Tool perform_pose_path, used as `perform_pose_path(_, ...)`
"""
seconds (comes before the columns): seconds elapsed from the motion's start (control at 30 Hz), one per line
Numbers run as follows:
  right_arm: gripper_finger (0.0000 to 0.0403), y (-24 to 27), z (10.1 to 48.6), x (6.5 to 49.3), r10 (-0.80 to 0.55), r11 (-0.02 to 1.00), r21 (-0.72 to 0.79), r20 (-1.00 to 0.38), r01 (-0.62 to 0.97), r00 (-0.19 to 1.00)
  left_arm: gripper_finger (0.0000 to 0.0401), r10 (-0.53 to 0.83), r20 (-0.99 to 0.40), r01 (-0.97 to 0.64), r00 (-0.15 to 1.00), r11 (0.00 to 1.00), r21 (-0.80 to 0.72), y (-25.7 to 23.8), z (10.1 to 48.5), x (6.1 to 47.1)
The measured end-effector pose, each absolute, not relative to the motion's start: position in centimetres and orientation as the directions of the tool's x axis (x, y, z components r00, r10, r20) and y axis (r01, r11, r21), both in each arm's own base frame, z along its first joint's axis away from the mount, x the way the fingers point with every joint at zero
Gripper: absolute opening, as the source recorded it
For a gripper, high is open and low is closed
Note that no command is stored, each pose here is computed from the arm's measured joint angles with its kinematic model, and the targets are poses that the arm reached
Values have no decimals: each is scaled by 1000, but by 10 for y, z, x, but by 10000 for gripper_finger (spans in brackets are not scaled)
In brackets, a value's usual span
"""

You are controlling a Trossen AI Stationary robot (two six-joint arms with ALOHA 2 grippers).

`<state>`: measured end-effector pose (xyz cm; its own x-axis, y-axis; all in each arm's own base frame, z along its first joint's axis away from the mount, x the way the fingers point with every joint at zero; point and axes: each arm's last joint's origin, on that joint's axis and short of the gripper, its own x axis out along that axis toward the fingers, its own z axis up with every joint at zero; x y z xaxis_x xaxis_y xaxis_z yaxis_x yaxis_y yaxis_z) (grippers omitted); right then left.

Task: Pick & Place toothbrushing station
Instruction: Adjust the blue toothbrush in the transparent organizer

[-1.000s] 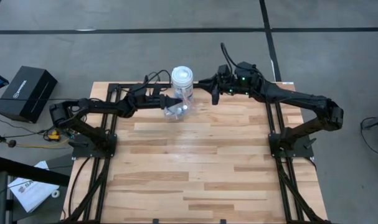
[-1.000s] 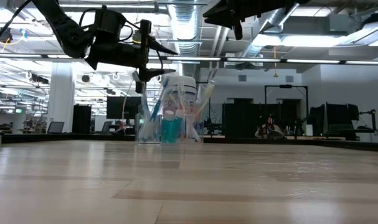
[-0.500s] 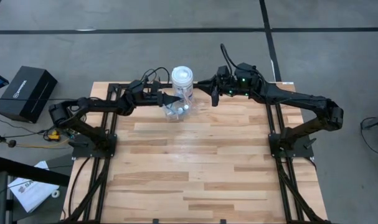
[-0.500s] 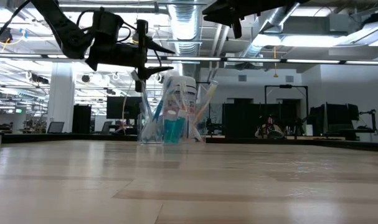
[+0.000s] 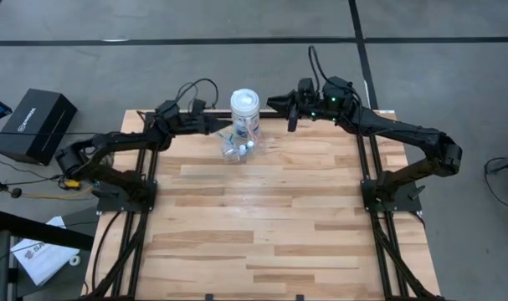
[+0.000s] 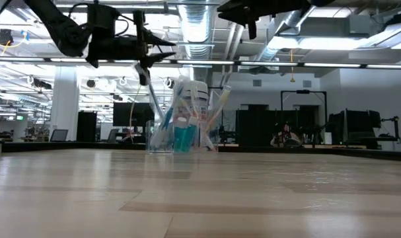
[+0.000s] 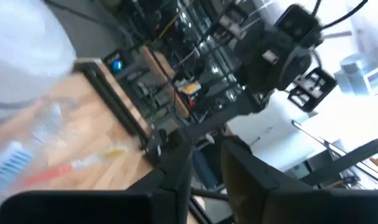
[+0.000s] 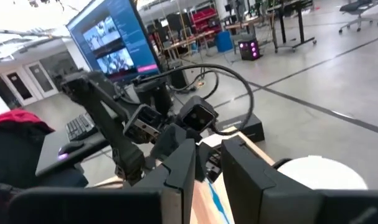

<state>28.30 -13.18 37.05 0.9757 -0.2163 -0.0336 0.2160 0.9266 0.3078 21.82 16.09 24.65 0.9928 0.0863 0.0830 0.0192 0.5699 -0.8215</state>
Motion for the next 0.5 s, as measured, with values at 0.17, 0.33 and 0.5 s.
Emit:
perform_pose_path(0.17, 70, -137, 372, 280, -231, 922, 315, -22, 226, 973, 60, 91, 109, 34, 990, 591, -806, 165, 256, 207)
perform_pose_path(0.33, 70, -139, 375, 279, -218, 927, 311, -6, 209, 976, 43, 85, 125, 50, 988, 597, -801, 168, 262, 198)
perform_pose_path(0.5, 70, -142, 383, 277, -227, 930, 300, 21, 211, 974, 28, 72, 124, 58, 990, 592, -804, 172, 264, 192)
